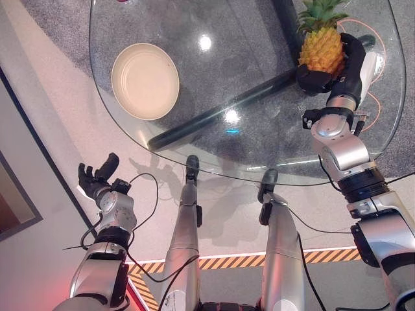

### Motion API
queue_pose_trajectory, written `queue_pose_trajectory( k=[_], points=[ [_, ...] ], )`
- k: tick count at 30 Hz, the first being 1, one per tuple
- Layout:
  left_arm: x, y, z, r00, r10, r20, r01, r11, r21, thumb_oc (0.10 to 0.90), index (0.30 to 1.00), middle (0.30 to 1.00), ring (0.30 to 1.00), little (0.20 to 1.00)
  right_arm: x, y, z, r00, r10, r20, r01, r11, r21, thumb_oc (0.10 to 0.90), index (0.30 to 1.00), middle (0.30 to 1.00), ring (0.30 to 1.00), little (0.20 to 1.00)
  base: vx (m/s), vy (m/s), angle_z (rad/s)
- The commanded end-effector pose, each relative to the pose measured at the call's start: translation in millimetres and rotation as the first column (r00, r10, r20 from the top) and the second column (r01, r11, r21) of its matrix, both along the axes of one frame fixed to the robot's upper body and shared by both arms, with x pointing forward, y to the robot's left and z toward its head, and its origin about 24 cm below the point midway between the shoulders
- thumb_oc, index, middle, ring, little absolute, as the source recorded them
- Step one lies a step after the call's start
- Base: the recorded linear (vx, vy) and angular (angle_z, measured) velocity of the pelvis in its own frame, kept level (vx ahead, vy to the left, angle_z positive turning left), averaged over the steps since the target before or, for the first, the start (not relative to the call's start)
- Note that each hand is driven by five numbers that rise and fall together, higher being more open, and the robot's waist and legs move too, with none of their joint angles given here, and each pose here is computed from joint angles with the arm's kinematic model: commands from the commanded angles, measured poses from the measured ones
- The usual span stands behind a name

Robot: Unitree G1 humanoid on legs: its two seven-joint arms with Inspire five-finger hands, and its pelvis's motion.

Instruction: Pick up the fruit to the plate

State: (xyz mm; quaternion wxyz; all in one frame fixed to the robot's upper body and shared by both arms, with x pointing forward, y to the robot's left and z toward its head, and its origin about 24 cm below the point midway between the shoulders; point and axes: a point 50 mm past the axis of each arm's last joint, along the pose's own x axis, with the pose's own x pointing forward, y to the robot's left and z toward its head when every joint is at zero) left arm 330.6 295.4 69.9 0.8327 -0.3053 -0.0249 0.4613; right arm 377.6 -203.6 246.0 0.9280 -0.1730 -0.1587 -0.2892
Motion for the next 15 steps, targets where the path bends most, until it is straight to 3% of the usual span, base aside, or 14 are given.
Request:
queue_pose_trajectory(
  k=[1, 6, 11, 15],
  points=[
    [-12.1, 46.7, 54.3, 0.956, 0.219, 0.194, -0.241, 0.965, 0.103, 0.800, 0.900, 0.900, 0.900, 0.900, -7.8, 5.3, 14.3, 0.994, 0.032, 0.107, -0.030, 0.999, -0.019, 0.100, 0.300, 0.300, 0.300, 0.200, 0.00, 0.000, 0.00],
    [-10.3, 49.3, 86.7, 0.909, 0.260, 0.325, -0.297, 0.952, 0.071, 0.800, 0.900, 0.900, 0.900, 0.900, -10.2, 6.2, 13.9, 0.991, 0.034, 0.133, -0.031, 0.999, -0.027, 0.100, 0.300, 0.300, 0.300, 0.200, 0.00, 0.000, 0.00],
    [-2.3, 38.0, 109.2, 0.874, 0.168, 0.455, -0.218, 0.974, 0.059, 0.800, 0.900, 0.900, 0.900, 0.900, -12.4, 10.2, 15.9, 0.987, 0.048, 0.156, -0.045, 0.999, -0.023, 0.100, 0.300, 0.300, 0.300, 0.200, 0.00, 0.000, 0.00],
    [1.6, 19.9, 138.5, 0.828, 0.074, 0.556, -0.184, 0.972, 0.145, 0.800, 0.900, 0.900, 0.900, 0.900, -16.5, 10.1, 18.5, 0.981, 0.059, 0.185, -0.056, 0.998, -0.018, 0.100, 0.300, 0.300, 0.300, 0.200, 0.00, 0.000, 0.00]
  ],
)
